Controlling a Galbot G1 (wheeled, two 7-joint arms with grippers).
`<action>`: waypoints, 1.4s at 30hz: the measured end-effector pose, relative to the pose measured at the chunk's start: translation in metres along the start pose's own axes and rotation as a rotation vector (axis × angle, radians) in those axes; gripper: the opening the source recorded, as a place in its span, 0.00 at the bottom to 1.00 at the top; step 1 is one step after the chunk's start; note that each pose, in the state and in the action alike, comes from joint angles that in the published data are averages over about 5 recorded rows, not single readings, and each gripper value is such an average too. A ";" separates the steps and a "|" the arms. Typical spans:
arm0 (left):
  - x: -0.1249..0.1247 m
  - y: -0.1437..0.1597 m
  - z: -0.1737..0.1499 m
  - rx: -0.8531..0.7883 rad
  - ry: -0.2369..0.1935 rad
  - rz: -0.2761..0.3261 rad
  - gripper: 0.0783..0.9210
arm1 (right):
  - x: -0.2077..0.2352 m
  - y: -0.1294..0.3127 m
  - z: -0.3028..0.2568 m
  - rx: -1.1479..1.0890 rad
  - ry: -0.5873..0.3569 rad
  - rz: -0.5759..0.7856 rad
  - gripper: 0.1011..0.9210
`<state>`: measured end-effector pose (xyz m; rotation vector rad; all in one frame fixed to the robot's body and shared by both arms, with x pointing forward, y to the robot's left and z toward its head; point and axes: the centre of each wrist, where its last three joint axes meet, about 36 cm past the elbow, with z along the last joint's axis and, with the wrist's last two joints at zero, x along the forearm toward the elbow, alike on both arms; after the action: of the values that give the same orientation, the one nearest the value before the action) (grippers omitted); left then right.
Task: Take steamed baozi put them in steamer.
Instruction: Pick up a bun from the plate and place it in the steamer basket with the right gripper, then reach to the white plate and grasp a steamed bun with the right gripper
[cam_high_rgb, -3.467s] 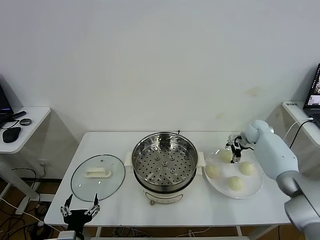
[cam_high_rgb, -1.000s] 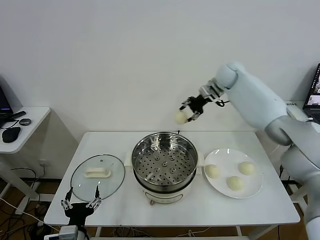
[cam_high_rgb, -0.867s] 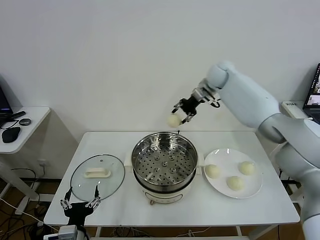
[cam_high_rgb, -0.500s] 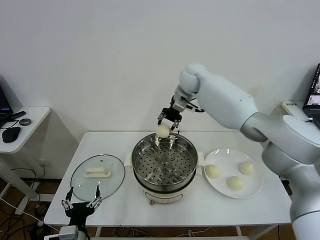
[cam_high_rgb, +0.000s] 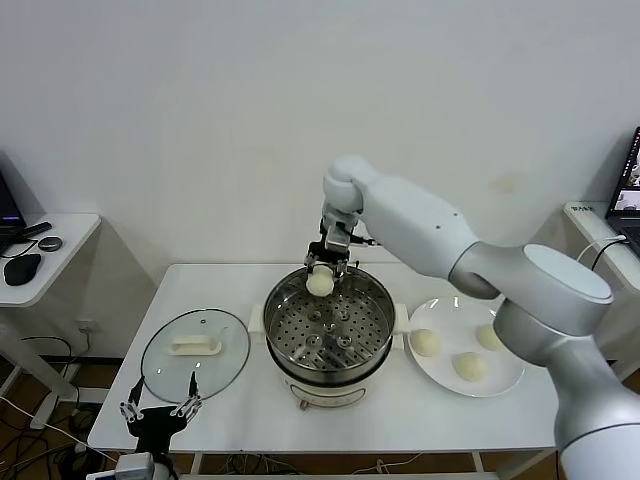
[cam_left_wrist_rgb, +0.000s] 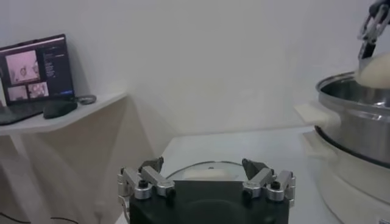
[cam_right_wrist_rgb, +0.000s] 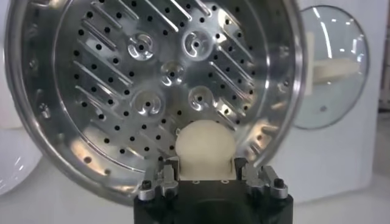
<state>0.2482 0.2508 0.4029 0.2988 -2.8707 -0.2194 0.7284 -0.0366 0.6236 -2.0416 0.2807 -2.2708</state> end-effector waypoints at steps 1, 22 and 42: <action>0.000 0.000 0.000 0.001 0.001 -0.001 0.88 | -0.003 0.001 -0.001 0.002 0.001 -0.002 0.53; -0.004 -0.003 0.004 0.008 0.011 0.005 0.88 | -0.026 0.024 0.000 -0.028 -0.010 0.018 0.78; -0.007 -0.002 0.001 0.003 0.007 0.019 0.88 | 0.109 0.098 -0.007 -0.351 0.009 0.201 0.88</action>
<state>0.2553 0.2509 0.4003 0.2722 -2.8662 -0.2103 0.7030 -0.1515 0.7114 -2.0362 0.8984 -2.2333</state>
